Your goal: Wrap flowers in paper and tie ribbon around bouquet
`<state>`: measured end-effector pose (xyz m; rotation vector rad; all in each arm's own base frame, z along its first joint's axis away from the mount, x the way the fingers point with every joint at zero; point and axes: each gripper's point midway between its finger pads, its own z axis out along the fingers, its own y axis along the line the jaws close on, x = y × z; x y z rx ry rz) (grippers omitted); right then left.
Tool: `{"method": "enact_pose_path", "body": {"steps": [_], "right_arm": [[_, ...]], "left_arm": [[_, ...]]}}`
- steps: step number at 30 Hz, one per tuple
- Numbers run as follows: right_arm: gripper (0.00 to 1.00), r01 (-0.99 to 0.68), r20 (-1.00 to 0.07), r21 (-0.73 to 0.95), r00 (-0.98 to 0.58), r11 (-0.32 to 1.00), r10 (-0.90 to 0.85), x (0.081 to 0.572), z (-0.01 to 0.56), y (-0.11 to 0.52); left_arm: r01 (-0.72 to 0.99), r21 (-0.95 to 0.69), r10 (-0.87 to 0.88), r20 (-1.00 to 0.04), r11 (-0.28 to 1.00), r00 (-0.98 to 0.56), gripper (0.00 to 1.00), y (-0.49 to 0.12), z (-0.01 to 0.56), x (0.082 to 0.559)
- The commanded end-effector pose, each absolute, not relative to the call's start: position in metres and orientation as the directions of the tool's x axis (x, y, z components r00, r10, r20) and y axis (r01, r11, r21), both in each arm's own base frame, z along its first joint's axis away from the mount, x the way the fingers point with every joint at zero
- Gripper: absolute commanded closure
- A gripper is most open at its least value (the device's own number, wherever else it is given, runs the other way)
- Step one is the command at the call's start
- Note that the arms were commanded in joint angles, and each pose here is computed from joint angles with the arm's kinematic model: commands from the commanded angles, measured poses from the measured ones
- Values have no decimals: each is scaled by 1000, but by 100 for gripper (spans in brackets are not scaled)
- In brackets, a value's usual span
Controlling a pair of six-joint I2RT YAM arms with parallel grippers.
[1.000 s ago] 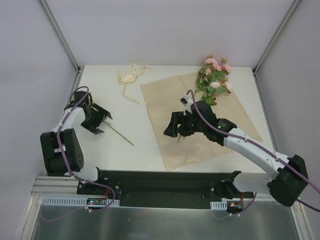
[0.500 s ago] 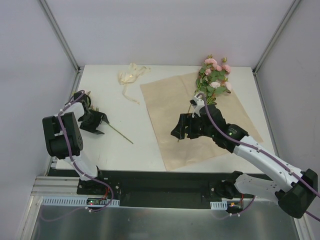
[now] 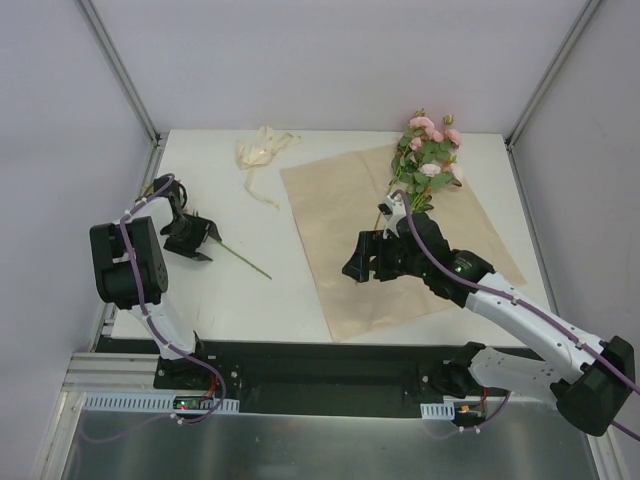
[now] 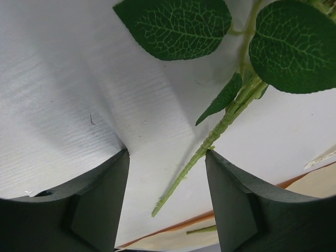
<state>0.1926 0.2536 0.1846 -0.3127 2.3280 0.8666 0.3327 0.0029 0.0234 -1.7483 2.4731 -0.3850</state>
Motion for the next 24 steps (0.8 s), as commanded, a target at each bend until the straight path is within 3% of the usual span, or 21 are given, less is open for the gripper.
{"method": "enact_pose_path", "body": {"steps": [1, 3, 7, 17, 21, 22, 24], "right_arm": [[21, -417, -642, 504, -767, 757, 5, 196, 185, 256], [21, -419, -639, 504, -769, 755, 0, 195, 183, 257], [21, -423, -636, 507, -772, 751, -5, 195, 183, 260], [22, -419, -635, 500, -772, 758, -7, 195, 180, 258], [21, -421, -630, 496, -777, 760, -19, 194, 176, 260], [21, -424, -630, 497, -776, 757, -21, 195, 177, 261], [20, -433, -619, 495, -784, 754, -44, 194, 172, 264]], "left_arm": [[-879, -342, -937, -7, 331, -350, 40, 2, 32, 359], [-868, -358, -937, -73, 344, -342, 35, 8, 39, 363], [-876, -353, -943, -67, 328, -326, 31, 9, 34, 369], [-904, -328, -958, -3, 273, -288, 48, 6, 17, 383], [-885, -342, -941, 11, 315, -339, 78, 1, 14, 392], [-875, -355, -935, 1, 330, -353, 94, 0, 19, 394], [-851, -364, -917, -24, 380, -399, 100, -7, 26, 390]]}}
